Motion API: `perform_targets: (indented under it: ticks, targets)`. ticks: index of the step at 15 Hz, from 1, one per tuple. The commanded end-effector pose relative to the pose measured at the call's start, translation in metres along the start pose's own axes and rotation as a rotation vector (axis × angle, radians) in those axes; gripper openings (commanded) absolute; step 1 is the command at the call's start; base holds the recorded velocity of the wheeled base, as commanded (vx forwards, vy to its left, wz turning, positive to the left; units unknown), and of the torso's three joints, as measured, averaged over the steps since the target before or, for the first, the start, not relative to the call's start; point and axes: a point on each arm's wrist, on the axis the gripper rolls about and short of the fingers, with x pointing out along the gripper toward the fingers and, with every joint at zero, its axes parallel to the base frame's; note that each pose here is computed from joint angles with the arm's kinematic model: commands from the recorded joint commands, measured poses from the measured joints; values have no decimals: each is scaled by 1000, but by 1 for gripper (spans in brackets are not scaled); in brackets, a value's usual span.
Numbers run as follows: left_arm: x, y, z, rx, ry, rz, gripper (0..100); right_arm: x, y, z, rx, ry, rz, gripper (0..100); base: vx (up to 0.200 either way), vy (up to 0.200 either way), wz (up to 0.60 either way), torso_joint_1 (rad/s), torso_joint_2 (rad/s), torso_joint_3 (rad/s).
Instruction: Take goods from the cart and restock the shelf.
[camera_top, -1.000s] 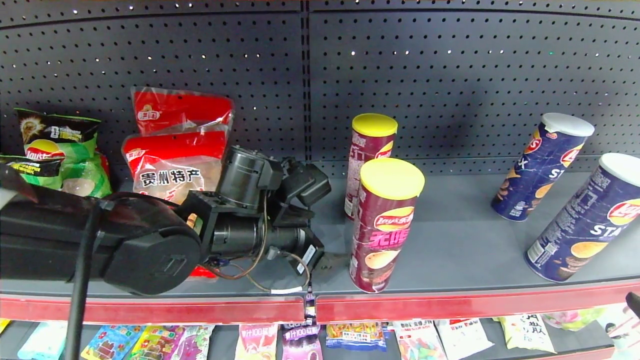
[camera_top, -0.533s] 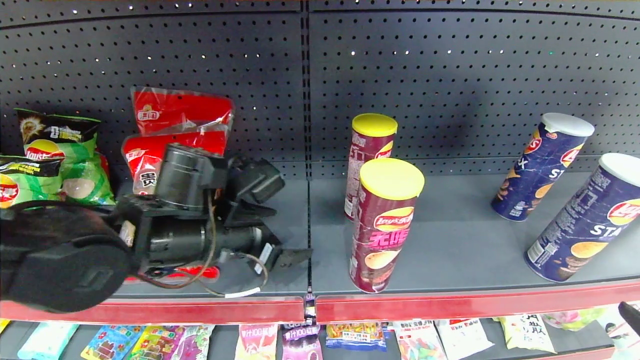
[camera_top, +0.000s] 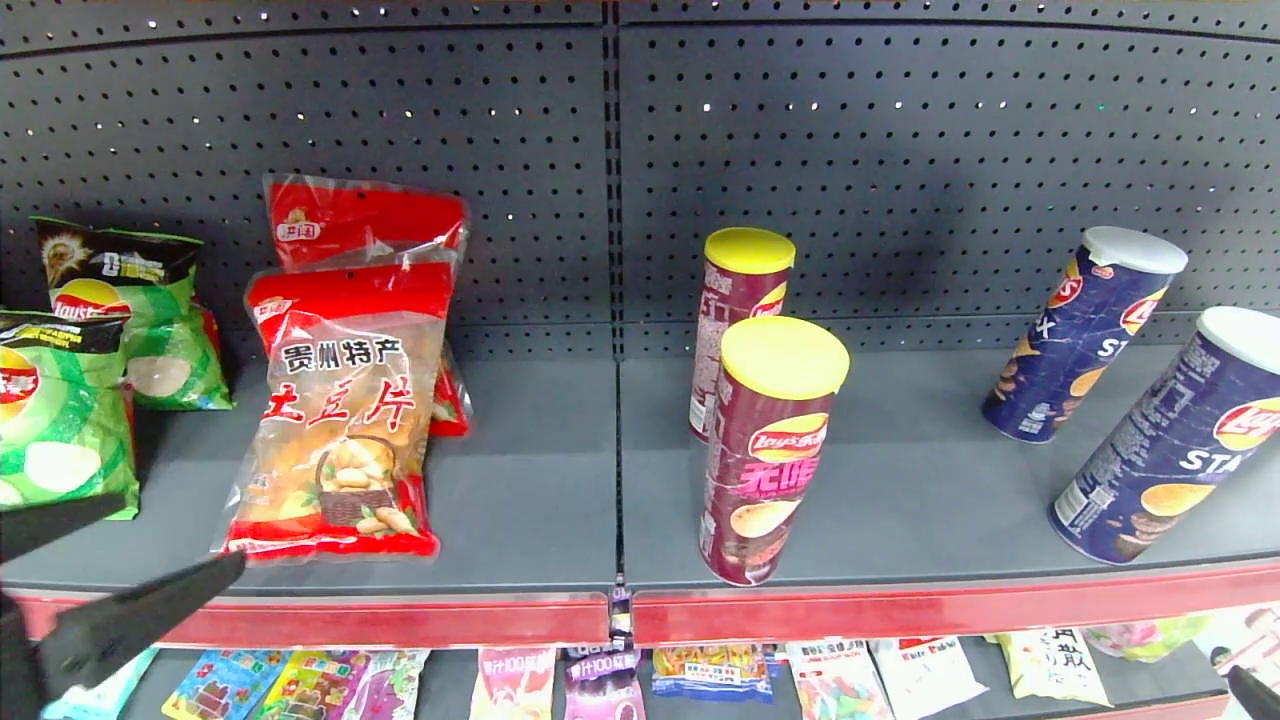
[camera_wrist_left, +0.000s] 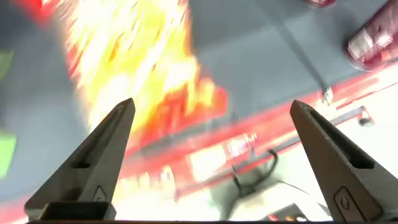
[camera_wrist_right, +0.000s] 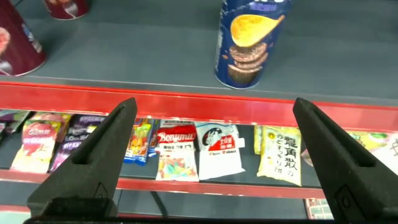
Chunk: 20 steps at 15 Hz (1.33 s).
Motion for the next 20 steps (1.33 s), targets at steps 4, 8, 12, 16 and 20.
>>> perform_targets:
  ticks: [4,8,12,16,20]
  targets:
    - [-86,-22,-130,-177,-12,312,100,-3,-1,-12,14,7,-126,100,0,0,0,0,0,0]
    - [-70,-33,-161,-292,-9,501,100,-12,1,-43,-1,16,-147,100,0,0,0,0,0,0]
    - [-41,-21,-156,-205,-284,389,100,-22,1,-45,3,-25,-105,100,0,0,0,0,0,0]
    - [-27,-16,-164,-69,-367,397,100,-23,0,-47,27,-83,-103,100,0,0,0,0,0,0]
    - [-26,-14,-169,-89,-318,493,100,-22,-1,-47,38,-102,-186,100,0,0,0,0,0,0]
